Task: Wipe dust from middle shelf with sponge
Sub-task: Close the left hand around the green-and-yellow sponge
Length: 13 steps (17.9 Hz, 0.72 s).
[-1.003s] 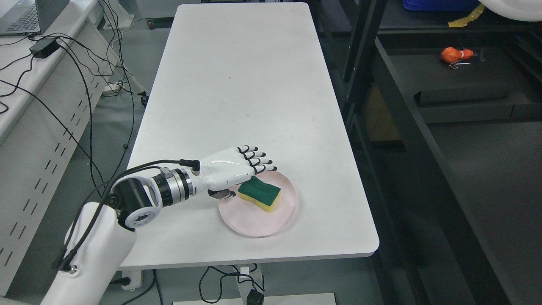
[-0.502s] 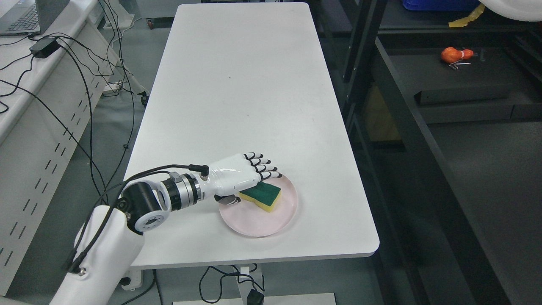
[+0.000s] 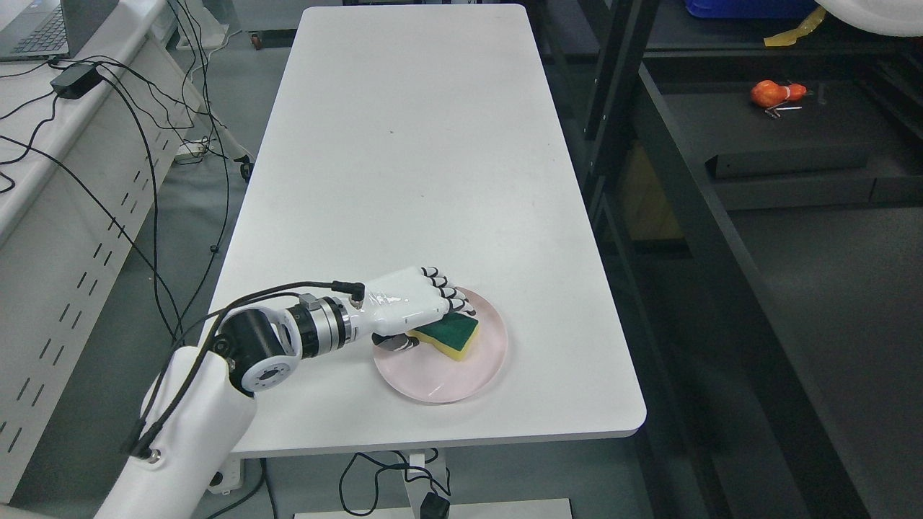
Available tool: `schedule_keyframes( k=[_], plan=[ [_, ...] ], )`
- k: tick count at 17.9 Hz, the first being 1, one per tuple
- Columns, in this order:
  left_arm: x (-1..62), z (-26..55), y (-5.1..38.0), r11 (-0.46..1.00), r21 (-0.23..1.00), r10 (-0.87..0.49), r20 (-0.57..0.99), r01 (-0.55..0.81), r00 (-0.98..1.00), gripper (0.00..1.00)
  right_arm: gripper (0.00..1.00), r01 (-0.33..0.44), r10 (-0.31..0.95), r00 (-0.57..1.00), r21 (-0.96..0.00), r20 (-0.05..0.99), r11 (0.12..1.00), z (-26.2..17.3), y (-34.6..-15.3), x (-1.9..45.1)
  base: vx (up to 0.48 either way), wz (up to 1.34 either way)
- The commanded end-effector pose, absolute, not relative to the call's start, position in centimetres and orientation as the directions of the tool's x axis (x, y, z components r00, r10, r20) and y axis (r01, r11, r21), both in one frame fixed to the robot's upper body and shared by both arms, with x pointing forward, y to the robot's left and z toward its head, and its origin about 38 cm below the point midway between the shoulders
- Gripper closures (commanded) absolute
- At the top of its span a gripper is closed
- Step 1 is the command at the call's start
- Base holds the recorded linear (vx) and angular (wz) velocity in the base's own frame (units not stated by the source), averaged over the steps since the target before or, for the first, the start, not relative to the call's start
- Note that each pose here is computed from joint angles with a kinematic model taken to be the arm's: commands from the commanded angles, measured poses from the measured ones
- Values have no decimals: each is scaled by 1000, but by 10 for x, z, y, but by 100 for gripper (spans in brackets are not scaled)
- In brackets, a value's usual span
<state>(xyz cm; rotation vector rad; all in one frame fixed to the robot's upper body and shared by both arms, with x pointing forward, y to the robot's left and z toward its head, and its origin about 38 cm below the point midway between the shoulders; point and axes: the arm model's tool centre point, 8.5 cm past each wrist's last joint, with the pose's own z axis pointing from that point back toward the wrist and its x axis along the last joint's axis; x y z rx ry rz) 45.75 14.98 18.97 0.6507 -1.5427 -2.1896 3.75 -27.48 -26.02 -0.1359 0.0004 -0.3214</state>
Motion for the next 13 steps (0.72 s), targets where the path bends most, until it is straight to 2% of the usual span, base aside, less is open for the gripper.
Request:
schedule_keyframes(
  k=[1, 7, 11, 13],
  plan=[
    [461, 179, 148, -318, 944, -562, -118, 83, -819, 33, 0, 317, -314, 948, -147, 44, 937, -259, -287, 43, 0, 0],
    [465, 187, 163, -286, 955, -594, -110, 81, -797, 51, 0, 316, -313, 949, -147, 43, 937, -259, -287, 43, 0, 0],
    [466, 188, 170, -280, 956, -603, -108, 83, -790, 59, 0, 317, -314, 948, -147, 44, 937, -259, -287, 43, 0, 0],
    [465, 191, 175, -261, 962, -598, -96, 80, -795, 71, 0, 316, -313, 949, -147, 43, 937, -259, -287, 43, 0, 0]
  ],
)
